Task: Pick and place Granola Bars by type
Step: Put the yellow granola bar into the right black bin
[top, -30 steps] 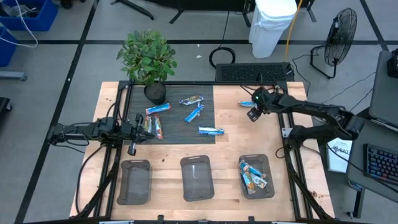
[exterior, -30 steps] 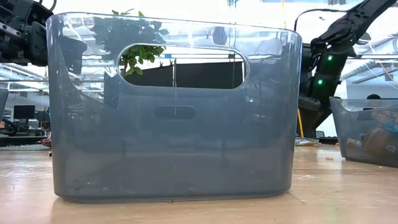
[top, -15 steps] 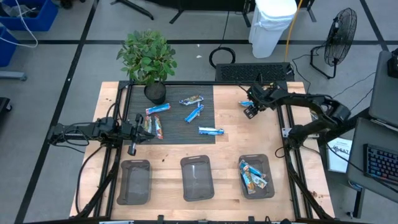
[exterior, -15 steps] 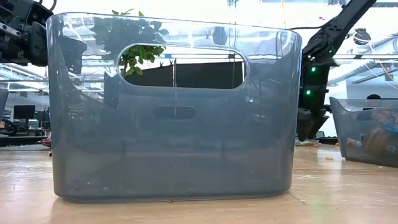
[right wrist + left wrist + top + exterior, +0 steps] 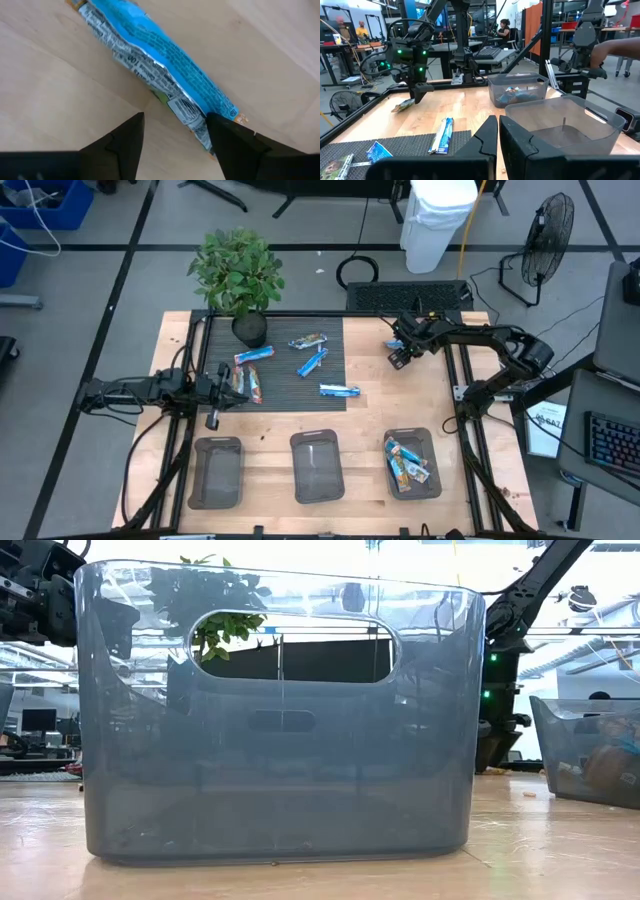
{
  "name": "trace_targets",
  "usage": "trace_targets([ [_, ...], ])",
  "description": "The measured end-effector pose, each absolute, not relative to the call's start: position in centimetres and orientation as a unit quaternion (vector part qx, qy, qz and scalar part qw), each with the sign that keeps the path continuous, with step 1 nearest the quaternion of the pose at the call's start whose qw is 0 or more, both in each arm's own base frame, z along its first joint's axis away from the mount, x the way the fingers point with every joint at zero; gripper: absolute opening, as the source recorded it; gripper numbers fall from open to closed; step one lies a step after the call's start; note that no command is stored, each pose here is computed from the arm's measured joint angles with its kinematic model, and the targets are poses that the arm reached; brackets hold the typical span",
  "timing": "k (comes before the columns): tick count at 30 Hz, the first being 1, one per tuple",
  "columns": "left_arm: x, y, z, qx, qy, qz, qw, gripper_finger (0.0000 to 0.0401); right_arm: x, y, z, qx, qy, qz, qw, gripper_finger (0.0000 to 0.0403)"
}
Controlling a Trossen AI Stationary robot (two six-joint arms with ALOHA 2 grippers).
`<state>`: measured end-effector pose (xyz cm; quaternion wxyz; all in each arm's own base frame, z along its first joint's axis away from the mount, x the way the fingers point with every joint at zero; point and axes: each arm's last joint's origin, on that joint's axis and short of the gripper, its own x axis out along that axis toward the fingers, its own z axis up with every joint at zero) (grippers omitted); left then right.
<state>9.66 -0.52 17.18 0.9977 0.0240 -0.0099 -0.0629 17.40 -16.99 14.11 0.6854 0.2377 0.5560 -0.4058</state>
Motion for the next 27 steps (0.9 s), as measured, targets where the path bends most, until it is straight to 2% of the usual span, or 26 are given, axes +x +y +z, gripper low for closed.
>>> trace_targets([
  [4,9.7,-0.5,17.2,0.024,-0.01,-0.063,0.998,0.0026,17.3,-16.8,14.1,0.245,0.562,-0.408,0.677,0.0172],
  [18,9.7,-0.5,17.2,0.024,-0.01,-0.063,0.998,0.0026,17.3,-16.2,14.1,0.27,0.576,-0.373,0.675,0.0013],
  [27,9.7,-0.5,17.2,0.024,-0.01,-0.063,0.998,0.0026,18.6,-14.3,14.0,0.243,0.597,-0.338,0.686,0.0003],
])
